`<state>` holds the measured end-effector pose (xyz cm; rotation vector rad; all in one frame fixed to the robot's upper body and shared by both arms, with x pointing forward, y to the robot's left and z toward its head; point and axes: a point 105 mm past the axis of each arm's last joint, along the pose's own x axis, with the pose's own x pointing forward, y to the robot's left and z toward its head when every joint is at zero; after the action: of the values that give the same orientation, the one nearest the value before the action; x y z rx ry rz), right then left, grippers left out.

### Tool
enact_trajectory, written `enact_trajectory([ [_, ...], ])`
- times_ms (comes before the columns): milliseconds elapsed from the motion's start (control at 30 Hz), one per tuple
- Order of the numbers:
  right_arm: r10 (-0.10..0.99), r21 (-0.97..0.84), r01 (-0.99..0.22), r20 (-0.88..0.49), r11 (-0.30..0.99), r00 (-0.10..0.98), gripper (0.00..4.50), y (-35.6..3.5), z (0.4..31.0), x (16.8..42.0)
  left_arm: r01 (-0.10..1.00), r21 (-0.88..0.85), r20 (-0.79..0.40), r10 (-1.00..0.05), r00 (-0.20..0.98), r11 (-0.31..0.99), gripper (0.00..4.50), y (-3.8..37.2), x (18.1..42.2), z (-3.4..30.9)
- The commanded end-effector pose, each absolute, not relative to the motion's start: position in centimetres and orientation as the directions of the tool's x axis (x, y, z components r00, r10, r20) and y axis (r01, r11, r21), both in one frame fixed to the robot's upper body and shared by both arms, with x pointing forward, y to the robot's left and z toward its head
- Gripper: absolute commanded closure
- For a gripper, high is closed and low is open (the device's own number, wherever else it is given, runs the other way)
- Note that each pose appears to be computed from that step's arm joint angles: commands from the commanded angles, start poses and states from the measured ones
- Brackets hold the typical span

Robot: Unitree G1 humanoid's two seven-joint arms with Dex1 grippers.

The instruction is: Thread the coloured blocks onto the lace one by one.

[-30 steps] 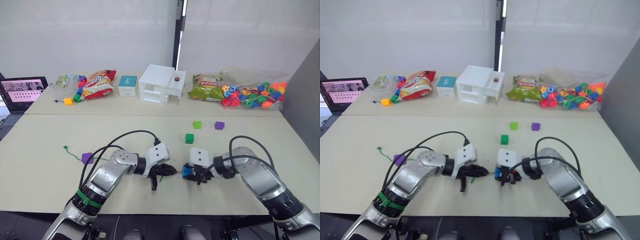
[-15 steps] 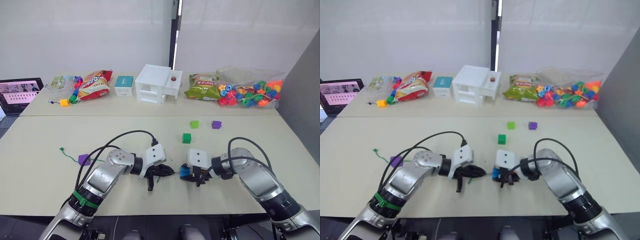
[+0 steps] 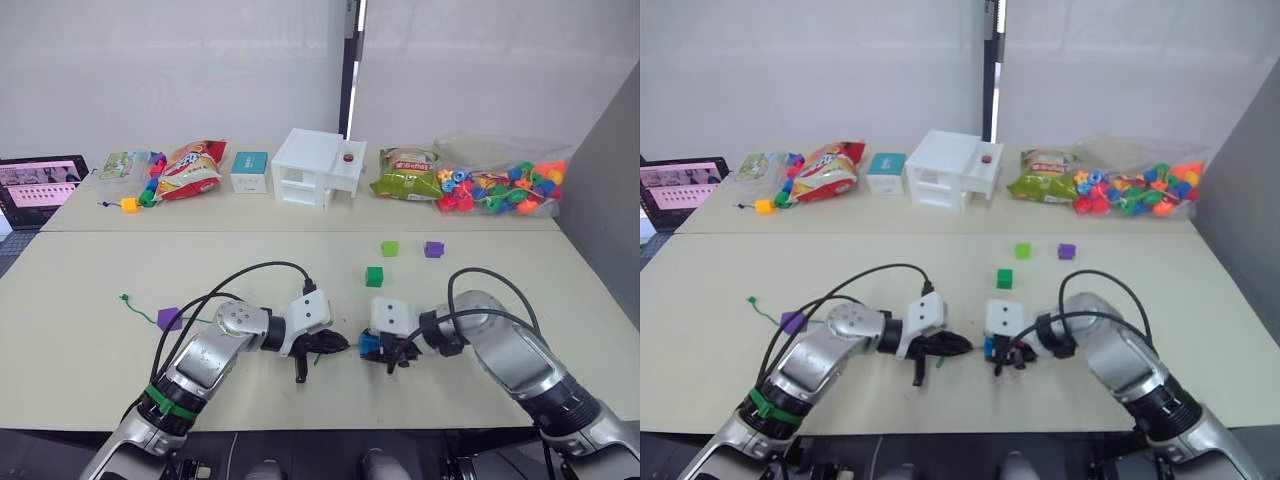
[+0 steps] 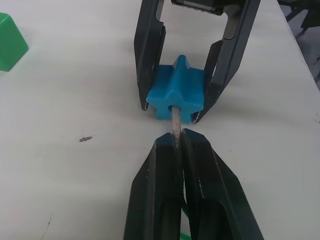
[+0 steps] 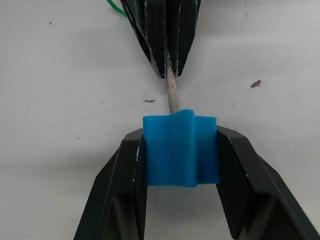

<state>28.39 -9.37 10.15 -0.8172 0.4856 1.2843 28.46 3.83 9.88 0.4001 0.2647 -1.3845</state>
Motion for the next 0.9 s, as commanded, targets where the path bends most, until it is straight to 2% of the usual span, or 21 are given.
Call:
enact_trajectory([
  [33,0.63,-0.231,-0.972,-0.749,0.04,0.204,3.14,-8.0,9.6,27.2,0.983,0.148,-0.375,-0.914,0.154,0.105,4.5,2.8,27.5,11.1],
  [333,0.651,-0.21,-0.974,-0.729,0.081,0.211,3.14,-6.4,9.7,27.0,0.982,0.142,-0.379,-0.909,0.172,0.127,4.5,3.0,27.6,10.8],
  [533,0.696,-0.206,-0.975,-0.688,0.081,0.203,3.14,-5.7,10.3,27.1,0.985,0.131,-0.341,-0.928,0.15,0.111,4.5,1.6,27.8,11.1],
  [900,0.741,-0.205,-0.976,-0.645,0.07,0.188,3.14,-7.0,10.2,27.6,0.99,0.119,-0.331,-0.937,0.113,0.077,4.5,1.6,27.5,11.5],
])
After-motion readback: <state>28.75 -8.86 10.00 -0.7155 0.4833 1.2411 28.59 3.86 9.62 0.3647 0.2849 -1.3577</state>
